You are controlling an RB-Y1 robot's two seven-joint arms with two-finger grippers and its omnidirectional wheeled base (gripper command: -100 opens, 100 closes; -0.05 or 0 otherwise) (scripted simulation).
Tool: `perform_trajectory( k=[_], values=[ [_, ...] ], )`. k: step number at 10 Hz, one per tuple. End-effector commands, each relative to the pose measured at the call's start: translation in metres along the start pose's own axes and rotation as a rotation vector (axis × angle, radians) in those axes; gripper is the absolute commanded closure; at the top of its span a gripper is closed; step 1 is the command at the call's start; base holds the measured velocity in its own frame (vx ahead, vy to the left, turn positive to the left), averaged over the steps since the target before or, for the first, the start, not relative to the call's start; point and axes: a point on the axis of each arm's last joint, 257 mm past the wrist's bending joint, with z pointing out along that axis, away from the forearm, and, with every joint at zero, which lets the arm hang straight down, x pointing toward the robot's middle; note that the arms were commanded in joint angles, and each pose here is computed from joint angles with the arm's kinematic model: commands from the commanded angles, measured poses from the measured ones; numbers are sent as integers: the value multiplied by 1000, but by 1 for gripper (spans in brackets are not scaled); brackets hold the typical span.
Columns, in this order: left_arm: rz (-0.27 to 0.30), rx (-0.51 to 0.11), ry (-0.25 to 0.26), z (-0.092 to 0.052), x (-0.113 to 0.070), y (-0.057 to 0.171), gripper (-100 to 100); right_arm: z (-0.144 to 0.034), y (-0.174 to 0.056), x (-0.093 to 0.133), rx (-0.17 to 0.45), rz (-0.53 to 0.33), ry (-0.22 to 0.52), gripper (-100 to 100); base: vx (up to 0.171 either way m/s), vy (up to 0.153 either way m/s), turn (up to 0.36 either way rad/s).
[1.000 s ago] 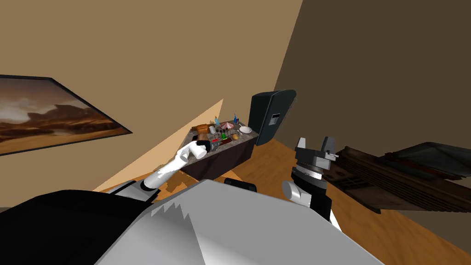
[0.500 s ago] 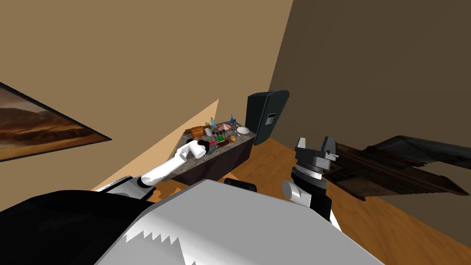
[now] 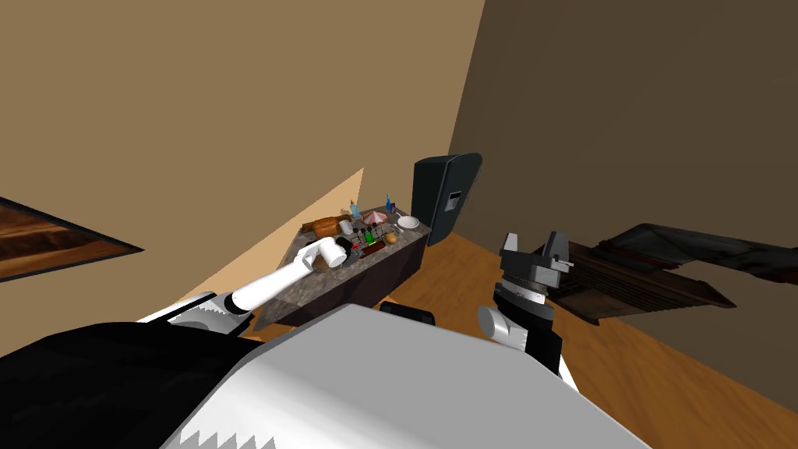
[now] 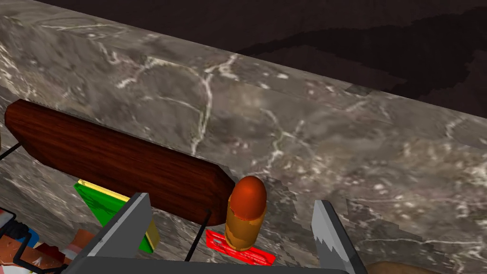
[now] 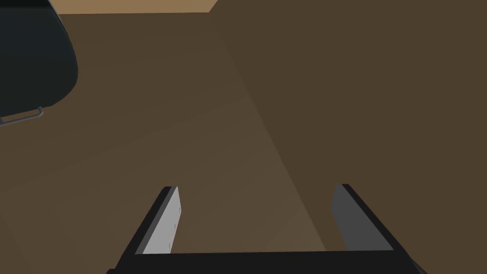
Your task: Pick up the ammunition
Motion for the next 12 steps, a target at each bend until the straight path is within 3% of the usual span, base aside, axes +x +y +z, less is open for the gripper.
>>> perform_trajectory(
  k=[1, 2, 3, 12],
  values=[
    [0, 0, 0, 0, 0, 0, -100, 0, 0, 0, 0, 0, 0, 0, 18, 9, -16],
    [1, -5, 0, 0, 0, 1, 0, 0, 0, 0, 0, 0, 0, 0, 0, 0, 0],
    [-11, -12, -4, 0, 5, 4, -100, 0, 0, 0, 0, 0, 0, 0, 6, 26, -95],
    [-91, -44, -31, 0, 39, 20, -100, 0, 0, 0, 0, 0, 0, 0, 3, 60, -110]
  ],
)
